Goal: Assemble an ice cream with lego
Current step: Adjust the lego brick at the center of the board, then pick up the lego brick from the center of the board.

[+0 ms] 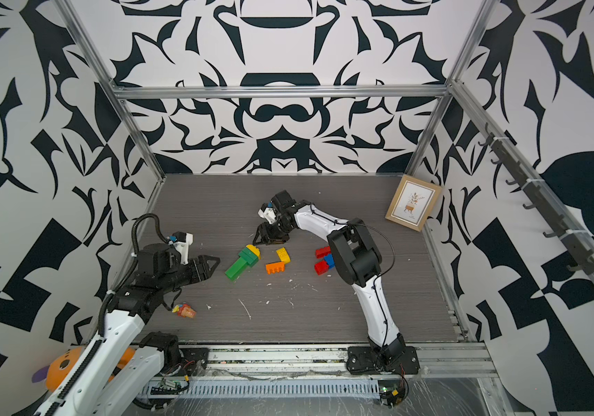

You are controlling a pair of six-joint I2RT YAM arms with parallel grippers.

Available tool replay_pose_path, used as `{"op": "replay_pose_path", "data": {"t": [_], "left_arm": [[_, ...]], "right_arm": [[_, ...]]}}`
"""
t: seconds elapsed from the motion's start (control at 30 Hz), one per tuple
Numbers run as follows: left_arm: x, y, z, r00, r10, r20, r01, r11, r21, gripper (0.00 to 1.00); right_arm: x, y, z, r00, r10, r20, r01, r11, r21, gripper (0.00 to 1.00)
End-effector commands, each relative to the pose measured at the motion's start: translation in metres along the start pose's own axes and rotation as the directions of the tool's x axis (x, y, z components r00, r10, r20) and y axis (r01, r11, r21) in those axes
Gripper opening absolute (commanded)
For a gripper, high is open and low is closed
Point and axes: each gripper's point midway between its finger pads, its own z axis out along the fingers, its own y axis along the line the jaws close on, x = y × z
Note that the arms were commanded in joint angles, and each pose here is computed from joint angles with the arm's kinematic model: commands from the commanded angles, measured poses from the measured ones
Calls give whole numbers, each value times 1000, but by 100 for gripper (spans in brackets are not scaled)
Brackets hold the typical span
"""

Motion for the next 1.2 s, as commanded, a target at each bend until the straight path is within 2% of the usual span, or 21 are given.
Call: {"op": "replay_pose_path", "data": {"t": [0.0, 0.1, 0.17, 0.3, 0.47, 0.53, 0.67, 0.83, 0.97, 1.17], "left_arm": [[4, -5, 6, 999, -33, -18, 34, 998, 51, 63], [9, -21, 15, 999, -2, -55, 9, 992, 126, 63], [14, -28, 21, 996, 24, -84, -14, 992, 126, 63], [16, -35, 29, 994, 41, -99, -27, 991, 133, 64], [15, -50, 45, 989, 92, -114, -74, 986, 152, 64], [13, -52, 50, 990, 84, -115, -65, 985, 157, 64], [12, -51, 53, 989, 102, -111, -84, 984, 155, 64], [7, -50, 52, 988, 118, -97, -104, 985, 138, 64], [8, -50, 52, 988, 121, -101, -106, 985, 139, 64], [12, -44, 54, 987, 123, -108, -109, 986, 122, 64]], "right_arm": [[-3, 18, -45, 991, -84, 101, 77, 994, 75, 60], [22, 7, -70, 984, -109, 139, 84, 981, 178, 60], [37, -5, -89, 978, -124, 170, 76, 961, 266, 61], [82, -43, -129, 984, -94, 154, 6, 870, 493, 64], [110, -86, -170, 970, -28, 243, -127, 792, 597, 71], [115, -99, -176, 975, -24, 220, -127, 754, 644, 70], [115, -115, -172, 984, -8, 181, -118, 730, 673, 65], [108, -130, -168, 984, 7, 179, -126, 735, 666, 58], [109, -140, -158, 989, 30, 145, -119, 743, 658, 48], [117, -155, -155, 987, 68, 142, -146, 739, 658, 47]]}}
